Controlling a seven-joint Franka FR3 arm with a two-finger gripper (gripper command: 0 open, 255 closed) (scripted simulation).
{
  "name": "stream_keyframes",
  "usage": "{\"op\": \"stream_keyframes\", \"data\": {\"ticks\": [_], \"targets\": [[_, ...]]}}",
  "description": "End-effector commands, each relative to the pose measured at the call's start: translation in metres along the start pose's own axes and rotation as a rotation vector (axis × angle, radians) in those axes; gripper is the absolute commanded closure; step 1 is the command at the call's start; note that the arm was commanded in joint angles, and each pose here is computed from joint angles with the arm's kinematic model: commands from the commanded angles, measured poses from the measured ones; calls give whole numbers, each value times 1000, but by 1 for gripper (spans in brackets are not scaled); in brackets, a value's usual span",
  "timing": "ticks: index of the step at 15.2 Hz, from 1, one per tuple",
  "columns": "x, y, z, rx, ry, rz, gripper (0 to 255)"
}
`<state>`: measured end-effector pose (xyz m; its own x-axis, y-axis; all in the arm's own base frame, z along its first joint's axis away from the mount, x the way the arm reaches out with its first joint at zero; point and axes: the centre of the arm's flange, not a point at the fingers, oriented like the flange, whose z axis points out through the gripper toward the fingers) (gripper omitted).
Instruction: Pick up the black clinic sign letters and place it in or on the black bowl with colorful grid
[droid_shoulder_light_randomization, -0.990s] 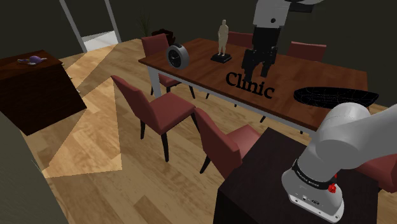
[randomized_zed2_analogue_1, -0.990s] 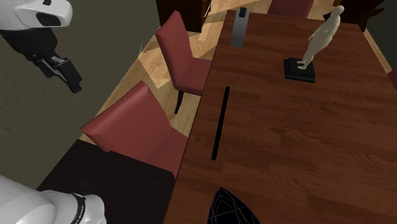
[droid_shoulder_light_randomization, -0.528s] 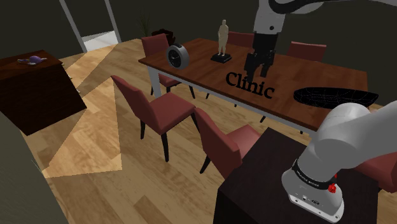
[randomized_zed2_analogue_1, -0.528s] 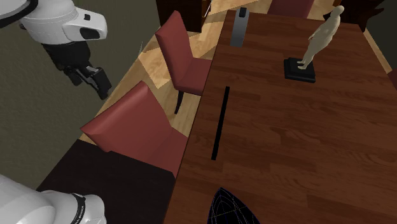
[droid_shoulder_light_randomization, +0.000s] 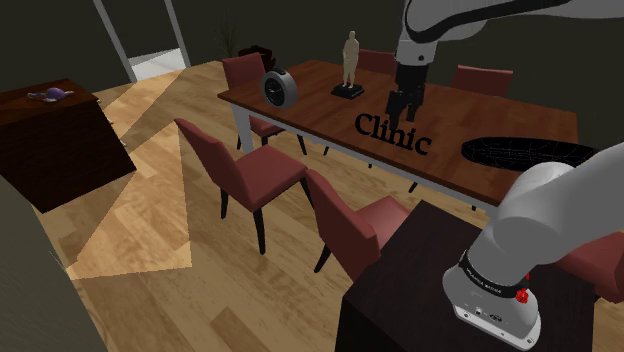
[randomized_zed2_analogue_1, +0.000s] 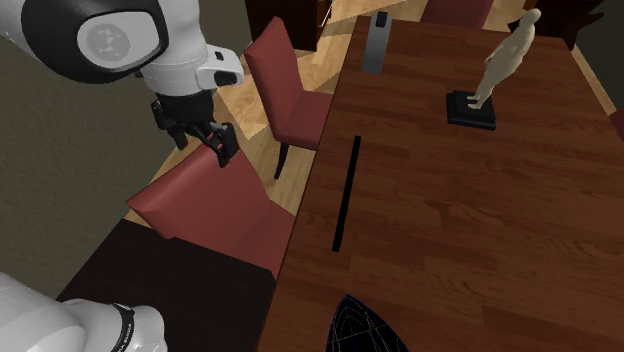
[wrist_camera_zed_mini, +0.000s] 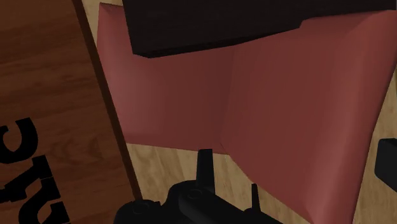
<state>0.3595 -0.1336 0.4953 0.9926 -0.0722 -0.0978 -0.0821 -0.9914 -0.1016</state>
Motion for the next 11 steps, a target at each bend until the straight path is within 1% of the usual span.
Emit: {"op": "stream_keyframes", "data": {"ticks": [1,11], "targets": [[16,27,9,-7,-2,-17,0],[84,129,50,-32,-15,-93,0]]}}
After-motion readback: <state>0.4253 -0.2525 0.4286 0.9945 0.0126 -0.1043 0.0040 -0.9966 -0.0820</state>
